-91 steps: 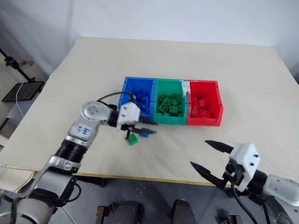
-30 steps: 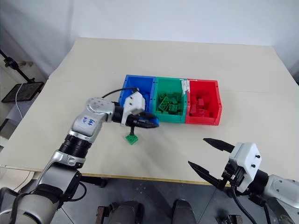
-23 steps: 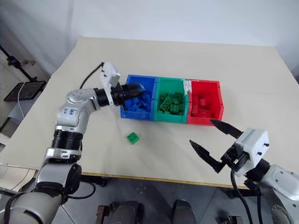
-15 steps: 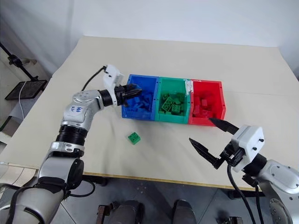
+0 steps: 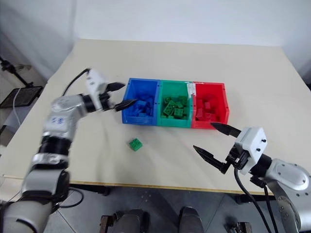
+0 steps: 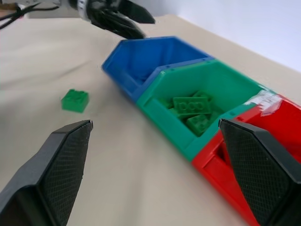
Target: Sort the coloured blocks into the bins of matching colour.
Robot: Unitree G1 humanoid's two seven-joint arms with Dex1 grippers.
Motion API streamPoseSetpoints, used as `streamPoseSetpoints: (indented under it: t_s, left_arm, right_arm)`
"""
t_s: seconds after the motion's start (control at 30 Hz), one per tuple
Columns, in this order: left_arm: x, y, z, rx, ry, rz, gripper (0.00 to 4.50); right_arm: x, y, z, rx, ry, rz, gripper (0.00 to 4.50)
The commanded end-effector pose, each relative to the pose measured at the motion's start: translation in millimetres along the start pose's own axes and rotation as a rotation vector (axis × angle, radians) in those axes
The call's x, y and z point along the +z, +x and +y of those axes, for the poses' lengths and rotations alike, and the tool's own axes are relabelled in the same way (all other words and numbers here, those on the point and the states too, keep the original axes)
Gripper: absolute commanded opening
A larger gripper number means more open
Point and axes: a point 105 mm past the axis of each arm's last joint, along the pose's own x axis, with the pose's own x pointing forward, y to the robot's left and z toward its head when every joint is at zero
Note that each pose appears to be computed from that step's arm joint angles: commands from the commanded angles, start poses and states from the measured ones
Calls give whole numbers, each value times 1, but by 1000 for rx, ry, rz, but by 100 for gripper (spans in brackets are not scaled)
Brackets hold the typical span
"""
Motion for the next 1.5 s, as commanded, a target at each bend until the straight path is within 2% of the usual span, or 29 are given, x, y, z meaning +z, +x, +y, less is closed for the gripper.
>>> streamPoseSetpoints:
  t_s: [0.03, 0.17, 0.33, 0.37, 0.5, 0.63, 0.7, 0.77, 0.87, 1.03, 1.07, 1.23, 1.37, 1.5]
  left_arm:
    - [-9, -42, -2, -55, 94, 51, 448]
    - [-22, -72, 9, 2, 60, 109, 448]
    - [-18, -69, -10, -76, 99, 99, 448]
    - [-14, -66, -15, -90, 103, 84, 448]
    - [-2, -36, -70, -244, 126, 102, 448]
    - [-1, 0, -103, -234, 7, 167, 448]
    - [-2, 12, -107, -173, -33, 198, 448]
    - [-6, 20, -117, -159, 11, 251, 448]
    - [-12, 29, -132, -136, -49, 279, 448]
    - [-15, 44, -128, -65, -74, 280, 448]
    - [-14, 45, -129, -68, -76, 277, 409]
    - [-17, 43, -119, -61, -60, 303, 270]
    - [-18, 43, -125, -117, -42, 301, 147]
    - [-5, 45, -127, -165, -38, 195, 146]
  right_arm:
    - [1, 2, 5, 90, -35, 4, 450]
    - [-5, 5, 7, 147, -30, 18, 450]
    - [-9, 9, 8, 174, -22, 19, 450]
    - [-10, 8, 8, 176, -21, 21, 450]
    - [-13, 2, 8, 178, -16, 43, 450]
    - [-17, 1, 4, 174, -23, 60, 450]
    - [-17, 2, 4, 175, -25, 58, 450]
    - [-17, 2, 7, 183, -30, 57, 450]
    - [-21, 0, 17, 234, -72, 73, 450]
    - [-24, -1, 19, 204, -49, 73, 450]
    - [-24, 0, 19, 201, -48, 72, 450]
    - [-24, 0, 24, 207, -31, 74, 450]
    - [-25, 0, 25, 213, -31, 84, 450]
    - [-23, 0, 22, 182, -28, 76, 450]
